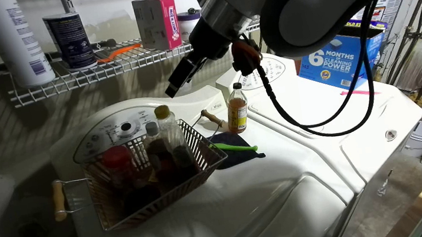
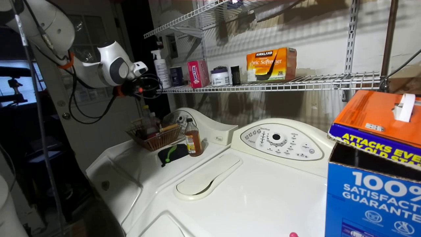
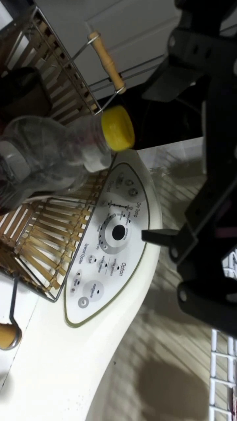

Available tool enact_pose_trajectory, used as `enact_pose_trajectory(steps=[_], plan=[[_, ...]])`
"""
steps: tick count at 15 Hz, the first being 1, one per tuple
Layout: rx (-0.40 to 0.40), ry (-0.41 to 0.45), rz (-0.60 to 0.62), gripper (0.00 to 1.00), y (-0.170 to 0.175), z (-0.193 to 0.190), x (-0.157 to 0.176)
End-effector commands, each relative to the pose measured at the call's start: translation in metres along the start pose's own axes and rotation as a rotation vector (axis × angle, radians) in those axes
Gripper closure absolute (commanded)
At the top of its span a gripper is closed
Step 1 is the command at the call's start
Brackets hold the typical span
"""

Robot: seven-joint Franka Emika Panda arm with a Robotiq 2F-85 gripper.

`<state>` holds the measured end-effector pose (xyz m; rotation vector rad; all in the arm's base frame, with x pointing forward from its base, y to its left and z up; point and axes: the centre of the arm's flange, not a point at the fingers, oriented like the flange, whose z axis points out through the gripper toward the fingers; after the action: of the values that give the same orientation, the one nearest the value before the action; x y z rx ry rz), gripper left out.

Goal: Put the bottle inside the metal basket

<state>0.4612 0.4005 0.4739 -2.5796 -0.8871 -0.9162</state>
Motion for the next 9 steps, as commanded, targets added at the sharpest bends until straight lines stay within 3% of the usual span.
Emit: enact_pose_trajectory(steps=[1, 9], plan=[[-0.081, -0.097, 0.025, 0.0, 0.023, -0.025, 0.002], [-0.177, -0.24, 0.131, 0.0, 0.086, -0.05, -0.011]])
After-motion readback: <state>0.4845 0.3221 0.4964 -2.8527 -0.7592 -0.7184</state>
